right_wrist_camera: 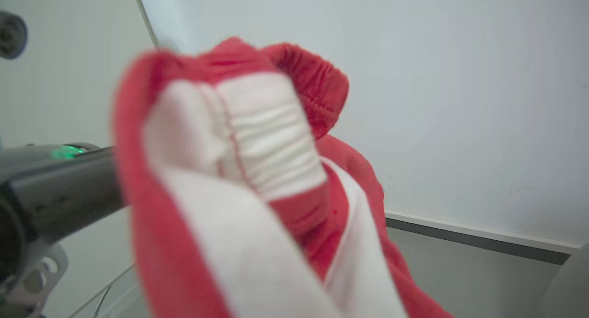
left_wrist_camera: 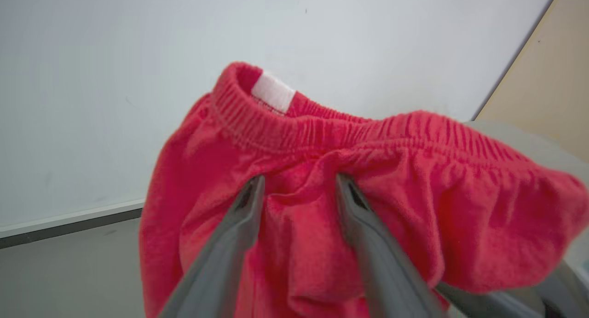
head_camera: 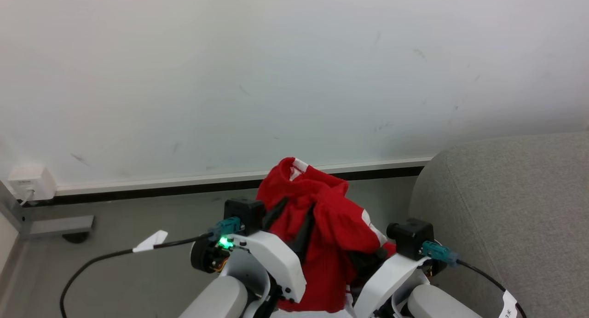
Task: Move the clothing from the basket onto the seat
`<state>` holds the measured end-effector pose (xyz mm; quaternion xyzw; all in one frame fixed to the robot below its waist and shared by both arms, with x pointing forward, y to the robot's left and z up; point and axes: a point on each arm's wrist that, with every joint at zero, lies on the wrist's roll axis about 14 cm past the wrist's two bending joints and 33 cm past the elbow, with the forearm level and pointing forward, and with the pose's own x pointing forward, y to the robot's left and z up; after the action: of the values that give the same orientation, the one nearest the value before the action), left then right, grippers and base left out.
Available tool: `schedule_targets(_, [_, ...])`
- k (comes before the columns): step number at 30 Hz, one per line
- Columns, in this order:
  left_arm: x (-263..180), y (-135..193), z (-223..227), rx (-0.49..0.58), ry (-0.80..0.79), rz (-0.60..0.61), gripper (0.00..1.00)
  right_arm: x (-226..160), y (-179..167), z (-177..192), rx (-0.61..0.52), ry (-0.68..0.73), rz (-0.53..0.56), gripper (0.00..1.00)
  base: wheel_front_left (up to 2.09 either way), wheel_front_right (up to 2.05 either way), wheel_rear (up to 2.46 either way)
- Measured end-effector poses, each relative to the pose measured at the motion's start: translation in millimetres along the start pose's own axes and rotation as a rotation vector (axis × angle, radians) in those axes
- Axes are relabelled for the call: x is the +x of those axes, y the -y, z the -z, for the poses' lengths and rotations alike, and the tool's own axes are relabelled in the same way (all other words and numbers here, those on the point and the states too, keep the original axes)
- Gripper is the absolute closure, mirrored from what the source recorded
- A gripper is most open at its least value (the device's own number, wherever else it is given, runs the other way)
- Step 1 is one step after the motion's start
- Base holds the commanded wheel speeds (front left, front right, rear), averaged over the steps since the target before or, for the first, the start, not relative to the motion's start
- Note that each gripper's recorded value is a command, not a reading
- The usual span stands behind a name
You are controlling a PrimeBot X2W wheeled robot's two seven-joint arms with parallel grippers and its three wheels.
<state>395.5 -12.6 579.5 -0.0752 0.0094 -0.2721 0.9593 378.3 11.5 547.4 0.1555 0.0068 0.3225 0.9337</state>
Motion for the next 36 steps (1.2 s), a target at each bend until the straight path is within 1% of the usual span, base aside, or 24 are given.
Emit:
schedule_targets(3, [-1.4,-2.8,4.5,0.026,-0.009,0.002,0.0,0.8,6.2,-3.8,-0.006,0.011,0.017,1.0,0.0,0.0,0.0])
schedule_targets(8, [-8.0,-11.3,17.8,0.102,-0.037,0.014,0.0,1.3,18.1,-8.9,-0.021,0.025,0.051,1.0,0.0,0.0,0.0])
schedule_targets(11, [-12.7,-16.9,25.1,0.113,-0.046,0.008,0.0,0.8,23.9,-12.5,-0.028,0.033,0.065,1.0,0.0,0.0,0.0])
schedule_targets(24, [-24.7,-26.1,43.3,0.115,-0.053,-0.008,0.0,-3.0,38.4,-23.4,-0.072,0.05,0.089,1.0,0.0,0.0,0.0])
schedule_targets(36, [-22.2,-20.9,44.2,0.106,-0.04,0.001,0.0,-7.3,43.7,-27.0,-0.085,0.056,0.101,1.0,0.0,0.0,0.0])
